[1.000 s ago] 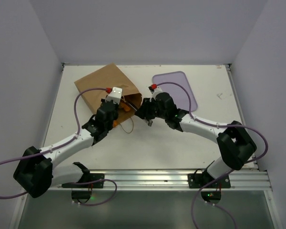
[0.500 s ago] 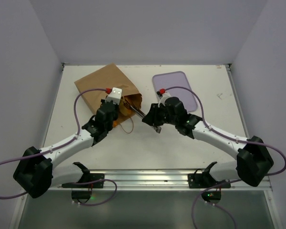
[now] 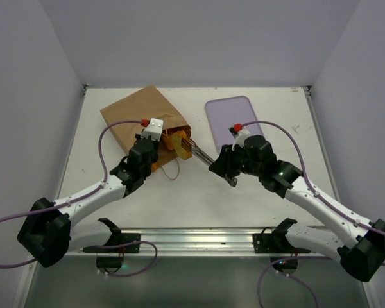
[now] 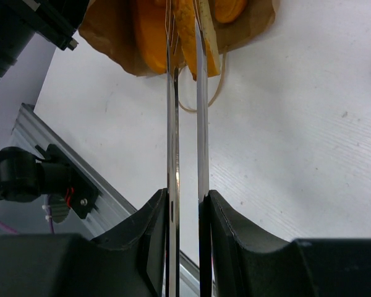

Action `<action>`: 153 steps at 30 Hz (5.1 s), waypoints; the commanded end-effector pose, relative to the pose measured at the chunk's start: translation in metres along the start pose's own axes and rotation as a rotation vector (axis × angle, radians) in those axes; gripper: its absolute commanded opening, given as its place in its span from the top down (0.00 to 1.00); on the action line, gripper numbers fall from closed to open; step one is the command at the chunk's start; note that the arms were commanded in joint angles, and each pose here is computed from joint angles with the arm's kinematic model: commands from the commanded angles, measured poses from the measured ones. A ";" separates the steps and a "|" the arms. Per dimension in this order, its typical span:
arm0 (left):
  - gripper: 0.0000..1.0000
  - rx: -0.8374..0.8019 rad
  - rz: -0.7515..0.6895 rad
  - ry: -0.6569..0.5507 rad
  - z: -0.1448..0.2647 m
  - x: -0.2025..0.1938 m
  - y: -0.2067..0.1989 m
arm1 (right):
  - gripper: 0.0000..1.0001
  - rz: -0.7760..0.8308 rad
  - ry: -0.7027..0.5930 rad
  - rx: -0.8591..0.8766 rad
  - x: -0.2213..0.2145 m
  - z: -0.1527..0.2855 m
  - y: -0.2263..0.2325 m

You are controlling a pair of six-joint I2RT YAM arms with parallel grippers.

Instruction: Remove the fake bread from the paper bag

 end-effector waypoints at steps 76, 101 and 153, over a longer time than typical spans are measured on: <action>1.00 -0.005 0.092 -0.057 0.002 0.007 0.000 | 0.64 -0.278 -0.342 -0.191 0.182 -0.107 -0.141; 1.00 -0.012 0.089 -0.057 0.002 0.007 -0.001 | 0.50 -0.258 -0.369 -0.342 0.173 -0.083 -0.159; 1.00 -0.015 0.099 -0.061 0.002 0.010 -0.001 | 0.47 -0.076 -0.183 -0.135 0.016 0.018 -0.066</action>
Point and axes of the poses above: each gripper's point midway between its finger pads, its own z axis back along the fingers, its own y axis along the line the jaws close on, x = y × z, the point moved 6 cm from there along z, back along the fingers, and after that the axes turned 8 degrees about -z, right-handed, at the moved point
